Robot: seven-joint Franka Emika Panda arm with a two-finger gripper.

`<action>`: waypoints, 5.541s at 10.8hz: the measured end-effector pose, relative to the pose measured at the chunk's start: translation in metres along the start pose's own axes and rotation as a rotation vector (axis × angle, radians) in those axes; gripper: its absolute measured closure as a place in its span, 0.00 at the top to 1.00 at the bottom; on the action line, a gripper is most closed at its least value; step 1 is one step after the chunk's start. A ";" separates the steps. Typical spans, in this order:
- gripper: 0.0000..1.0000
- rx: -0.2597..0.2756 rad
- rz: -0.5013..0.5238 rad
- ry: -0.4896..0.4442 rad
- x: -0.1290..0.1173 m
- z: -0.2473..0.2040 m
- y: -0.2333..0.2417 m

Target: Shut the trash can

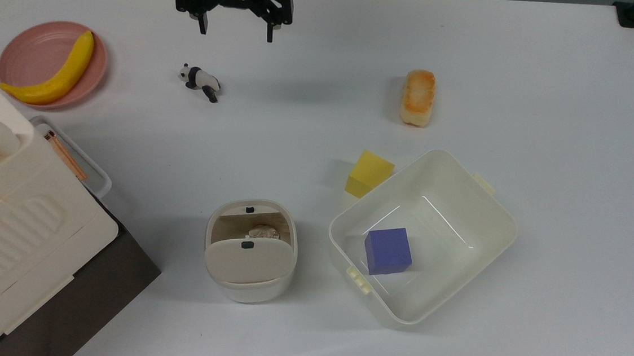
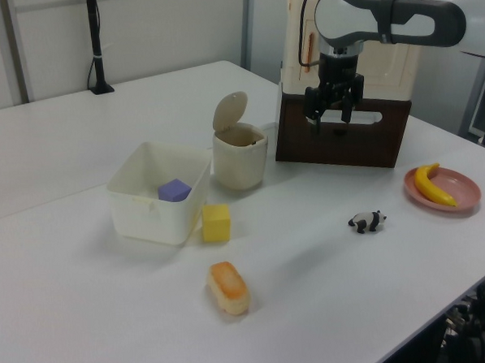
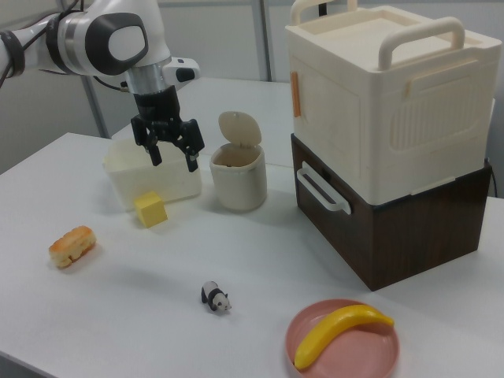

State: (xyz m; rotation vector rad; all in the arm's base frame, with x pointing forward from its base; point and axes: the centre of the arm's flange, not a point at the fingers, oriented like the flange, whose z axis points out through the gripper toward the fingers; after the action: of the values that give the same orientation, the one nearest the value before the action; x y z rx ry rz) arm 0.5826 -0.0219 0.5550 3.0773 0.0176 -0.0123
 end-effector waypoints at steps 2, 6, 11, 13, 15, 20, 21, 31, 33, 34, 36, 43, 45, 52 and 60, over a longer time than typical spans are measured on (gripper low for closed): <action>0.98 0.000 -0.011 -0.005 0.001 0.003 -0.001; 0.37 0.001 -0.036 -0.027 0.005 0.016 -0.003; 0.01 0.002 -0.073 -0.027 0.006 0.016 -0.007; 0.01 0.001 -0.083 -0.016 0.008 0.012 -0.007; 0.01 -0.002 -0.084 0.029 0.026 0.011 -0.007; 0.01 -0.021 -0.083 0.453 0.095 -0.011 -0.009; 0.01 -0.019 -0.081 0.527 0.101 -0.016 -0.010; 0.01 0.007 -0.066 0.957 0.167 0.034 -0.042; 0.01 0.008 -0.068 0.951 0.170 0.045 -0.043; 0.01 0.011 -0.072 0.938 0.172 0.055 -0.047; 0.01 0.017 -0.082 0.919 0.176 0.071 -0.056; 0.01 0.003 -0.104 0.620 0.160 0.053 -0.047; 0.01 -0.013 -0.115 0.551 0.158 0.072 -0.046; 0.01 -0.019 -0.132 0.469 0.157 0.122 -0.047; 0.01 -0.016 -0.094 0.082 0.090 0.049 -0.019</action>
State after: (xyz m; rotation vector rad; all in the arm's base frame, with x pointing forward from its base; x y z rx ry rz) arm 0.6722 -0.0047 0.5036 3.0558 0.1652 0.1090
